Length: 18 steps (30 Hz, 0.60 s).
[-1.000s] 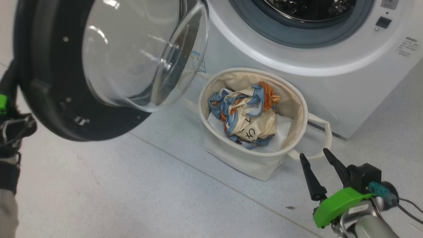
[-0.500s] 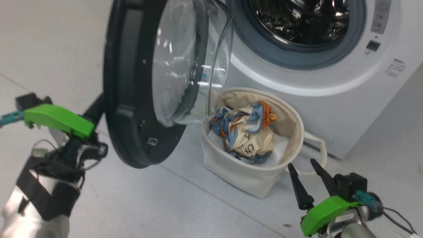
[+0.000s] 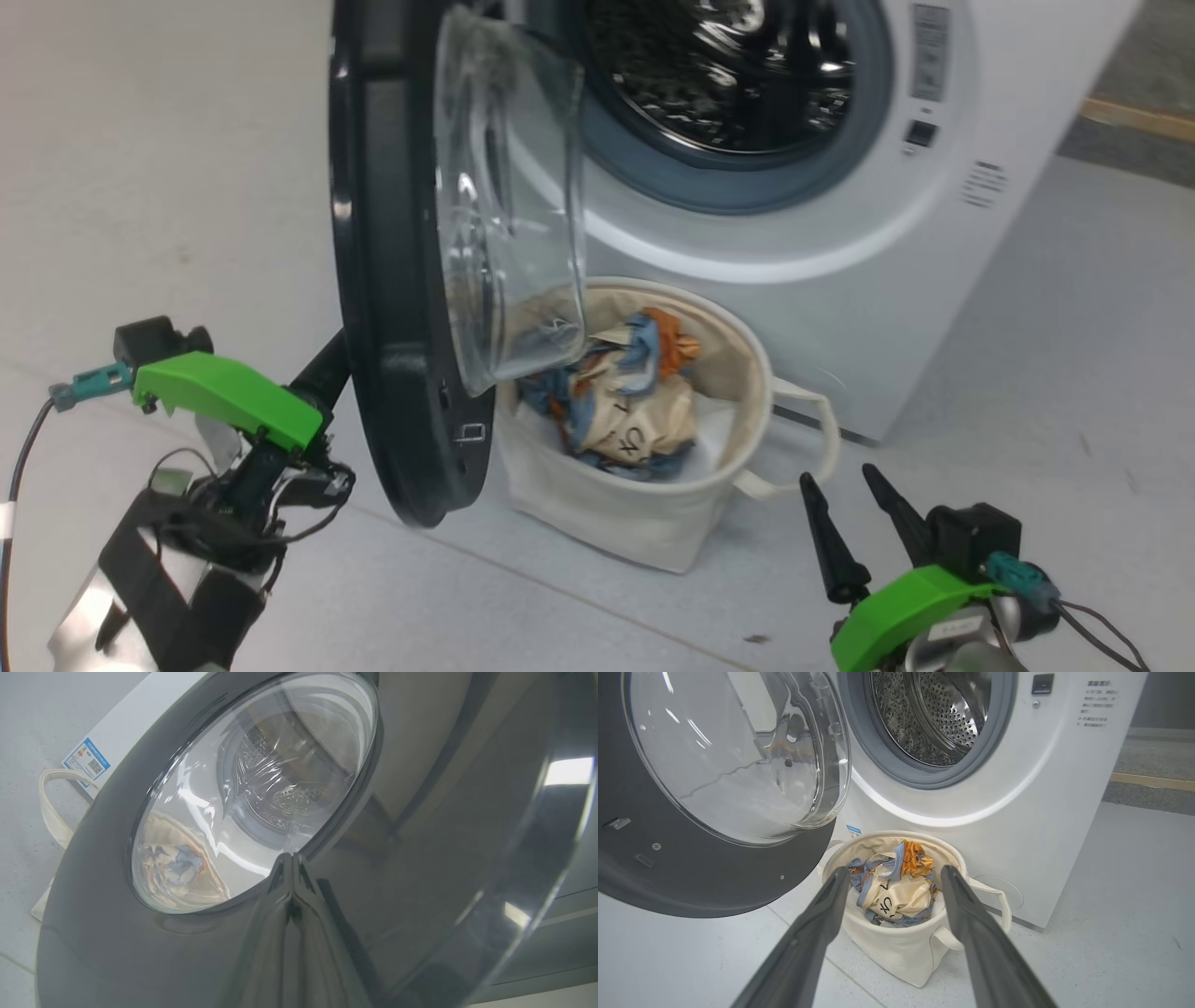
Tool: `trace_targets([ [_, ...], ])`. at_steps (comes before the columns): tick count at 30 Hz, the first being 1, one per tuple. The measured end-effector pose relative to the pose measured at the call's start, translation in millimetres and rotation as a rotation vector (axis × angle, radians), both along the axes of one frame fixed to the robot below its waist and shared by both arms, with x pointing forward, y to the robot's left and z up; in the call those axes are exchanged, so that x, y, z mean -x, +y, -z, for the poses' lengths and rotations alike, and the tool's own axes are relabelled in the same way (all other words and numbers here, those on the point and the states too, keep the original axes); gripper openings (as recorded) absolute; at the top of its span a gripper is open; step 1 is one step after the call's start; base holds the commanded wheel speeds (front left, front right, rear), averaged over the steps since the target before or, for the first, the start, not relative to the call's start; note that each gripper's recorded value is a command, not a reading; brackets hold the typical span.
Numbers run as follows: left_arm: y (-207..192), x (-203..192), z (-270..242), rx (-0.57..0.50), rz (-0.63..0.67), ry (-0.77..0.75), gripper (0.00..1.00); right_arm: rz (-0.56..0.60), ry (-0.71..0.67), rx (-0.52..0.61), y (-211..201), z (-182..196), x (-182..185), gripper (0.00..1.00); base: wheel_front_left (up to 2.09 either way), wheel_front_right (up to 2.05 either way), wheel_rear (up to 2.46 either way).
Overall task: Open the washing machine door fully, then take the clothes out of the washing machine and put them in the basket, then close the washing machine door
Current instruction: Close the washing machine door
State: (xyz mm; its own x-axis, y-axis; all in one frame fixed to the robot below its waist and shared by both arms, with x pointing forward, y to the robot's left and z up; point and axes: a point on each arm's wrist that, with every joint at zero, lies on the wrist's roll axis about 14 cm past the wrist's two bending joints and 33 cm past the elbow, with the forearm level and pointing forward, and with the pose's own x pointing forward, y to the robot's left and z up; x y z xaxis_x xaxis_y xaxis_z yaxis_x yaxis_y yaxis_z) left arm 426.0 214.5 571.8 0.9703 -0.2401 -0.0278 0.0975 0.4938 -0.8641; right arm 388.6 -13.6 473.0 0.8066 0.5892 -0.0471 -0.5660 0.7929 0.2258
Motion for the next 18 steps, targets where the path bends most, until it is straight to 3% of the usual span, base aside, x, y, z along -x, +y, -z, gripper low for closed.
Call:
trace_targets([
  [18, -143, -54, 18, 0.010, 0.345, 0.017, 0.00, 0.326, 0.021, -0.030, -102, 6, -1, 1.00, 0.00, 0.00, 0.00],
])
